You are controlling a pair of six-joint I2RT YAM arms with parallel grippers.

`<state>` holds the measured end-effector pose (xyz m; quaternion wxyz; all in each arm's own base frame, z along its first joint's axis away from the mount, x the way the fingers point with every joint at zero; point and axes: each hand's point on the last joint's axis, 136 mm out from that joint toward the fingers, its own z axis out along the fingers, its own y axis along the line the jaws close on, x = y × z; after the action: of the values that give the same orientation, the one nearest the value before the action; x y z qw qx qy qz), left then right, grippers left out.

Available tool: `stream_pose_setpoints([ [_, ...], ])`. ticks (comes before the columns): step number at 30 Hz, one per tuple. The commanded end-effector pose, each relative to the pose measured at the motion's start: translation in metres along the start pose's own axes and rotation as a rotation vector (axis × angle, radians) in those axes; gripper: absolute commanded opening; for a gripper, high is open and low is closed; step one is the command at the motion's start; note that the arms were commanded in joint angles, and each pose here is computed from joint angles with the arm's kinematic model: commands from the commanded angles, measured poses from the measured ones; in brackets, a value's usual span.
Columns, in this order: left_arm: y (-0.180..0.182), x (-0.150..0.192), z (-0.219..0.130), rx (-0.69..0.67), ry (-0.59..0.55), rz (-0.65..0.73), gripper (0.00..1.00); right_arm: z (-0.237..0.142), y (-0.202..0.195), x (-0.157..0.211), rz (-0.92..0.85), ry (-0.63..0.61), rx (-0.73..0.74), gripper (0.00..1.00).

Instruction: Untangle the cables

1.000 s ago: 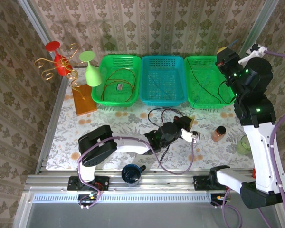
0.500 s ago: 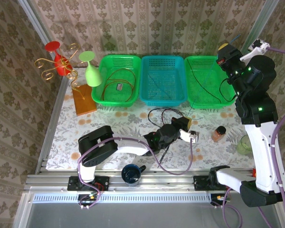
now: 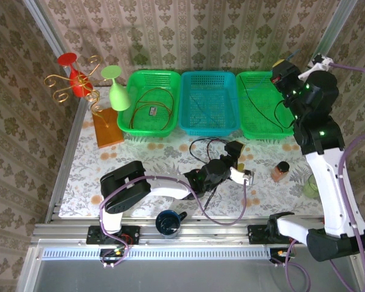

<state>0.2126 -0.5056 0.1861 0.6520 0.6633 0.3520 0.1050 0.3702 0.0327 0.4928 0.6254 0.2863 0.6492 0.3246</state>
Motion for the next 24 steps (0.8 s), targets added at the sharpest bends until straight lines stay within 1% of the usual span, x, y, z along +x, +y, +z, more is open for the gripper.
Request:
stream_pose_setpoints([
  [1,0.034,0.003,-0.015,-0.1,0.039,-0.025,1.0,0.015,0.004,0.003,0.027,0.005,-0.032,0.0],
  [5,0.068,0.033,-0.03,-0.202,0.207,-0.089,1.0,0.033,0.008,0.005,0.02,0.023,-0.039,0.0],
  [7,0.083,0.048,-0.041,-0.209,0.278,-0.165,1.0,0.038,0.013,0.003,0.013,0.025,-0.049,0.0],
  [9,0.093,0.061,-0.054,-0.176,0.318,-0.282,1.0,0.041,0.019,0.001,0.003,0.024,-0.059,0.0],
  [11,0.097,0.075,-0.065,-0.113,0.371,-0.402,1.0,0.043,0.024,-0.003,-0.003,0.017,-0.067,0.0],
  [15,0.107,0.105,-0.086,-0.068,0.481,-0.615,1.0,0.046,0.038,-0.007,-0.003,0.011,-0.093,0.0],
  [17,0.109,0.123,-0.095,-0.017,0.526,-0.796,1.0,0.049,0.049,-0.007,-0.01,0.024,-0.122,0.0],
  [19,0.113,0.14,-0.103,-0.007,0.558,-0.951,1.0,0.06,0.052,-0.002,-0.021,0.044,-0.123,0.0],
  [20,0.114,0.145,-0.107,-0.012,0.565,-1.007,1.0,0.064,0.055,-0.001,-0.027,0.048,-0.127,0.0],
  [24,0.108,0.161,-0.12,-0.006,0.588,-1.145,1.0,0.088,0.053,0.012,-0.041,0.074,-0.11,0.0],
])
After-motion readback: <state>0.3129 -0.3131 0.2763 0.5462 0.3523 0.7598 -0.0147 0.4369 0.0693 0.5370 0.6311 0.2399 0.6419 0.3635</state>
